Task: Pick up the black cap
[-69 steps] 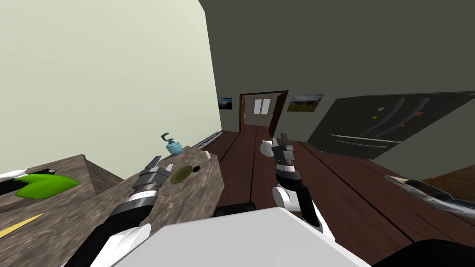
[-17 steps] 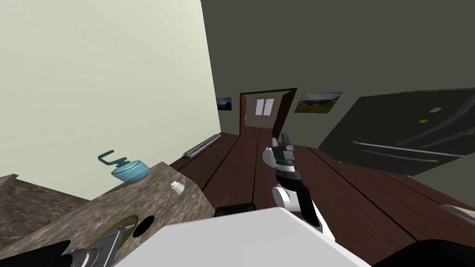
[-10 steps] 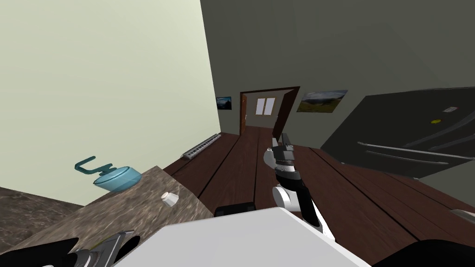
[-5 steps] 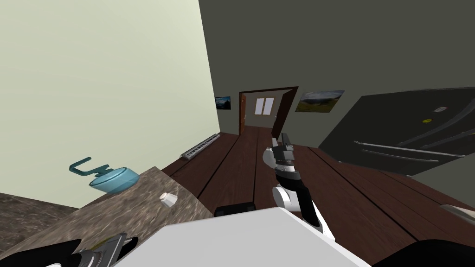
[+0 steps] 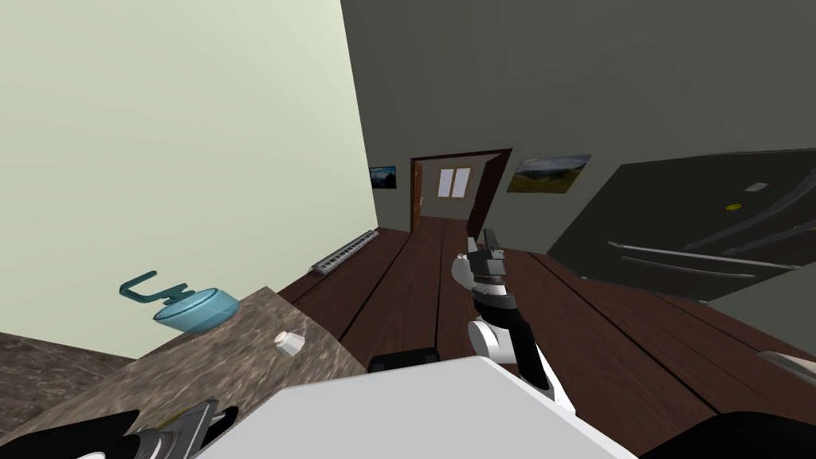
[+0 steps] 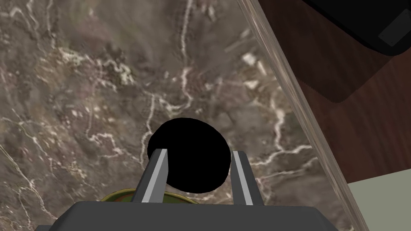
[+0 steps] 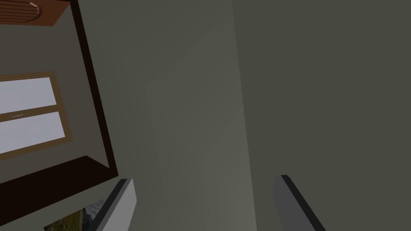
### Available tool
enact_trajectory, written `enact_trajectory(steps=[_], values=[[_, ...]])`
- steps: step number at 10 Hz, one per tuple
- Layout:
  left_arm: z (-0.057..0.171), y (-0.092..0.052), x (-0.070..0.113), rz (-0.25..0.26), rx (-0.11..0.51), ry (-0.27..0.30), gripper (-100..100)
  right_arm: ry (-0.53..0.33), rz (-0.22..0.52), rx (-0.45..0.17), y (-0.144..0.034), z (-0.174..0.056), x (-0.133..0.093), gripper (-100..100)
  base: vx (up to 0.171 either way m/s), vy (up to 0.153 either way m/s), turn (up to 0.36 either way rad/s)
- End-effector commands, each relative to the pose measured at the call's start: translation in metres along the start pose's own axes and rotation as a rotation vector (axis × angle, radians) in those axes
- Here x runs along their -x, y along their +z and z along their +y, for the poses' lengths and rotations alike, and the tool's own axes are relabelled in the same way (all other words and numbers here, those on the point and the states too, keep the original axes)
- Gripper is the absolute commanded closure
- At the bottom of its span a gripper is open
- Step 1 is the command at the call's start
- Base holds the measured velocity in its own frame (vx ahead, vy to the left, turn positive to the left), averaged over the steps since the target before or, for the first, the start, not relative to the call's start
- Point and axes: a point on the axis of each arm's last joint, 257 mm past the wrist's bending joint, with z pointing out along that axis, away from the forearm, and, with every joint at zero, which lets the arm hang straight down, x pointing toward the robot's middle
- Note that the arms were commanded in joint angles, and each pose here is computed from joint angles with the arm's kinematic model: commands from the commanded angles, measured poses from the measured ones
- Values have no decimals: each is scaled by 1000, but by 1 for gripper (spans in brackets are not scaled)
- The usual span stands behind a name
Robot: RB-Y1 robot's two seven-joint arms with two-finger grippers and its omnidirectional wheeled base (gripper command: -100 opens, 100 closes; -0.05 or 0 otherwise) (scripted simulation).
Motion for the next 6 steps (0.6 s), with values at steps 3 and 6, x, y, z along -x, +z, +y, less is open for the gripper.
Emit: enact_trajectory(steps=[3,6], values=[[2,-14,-5,2,7,9,100,0,0,0,0,0,0,0,8,5,38],[2,-16,-7,2,7,11,0,0,0,0,0,0,0,0,3,3,11]])
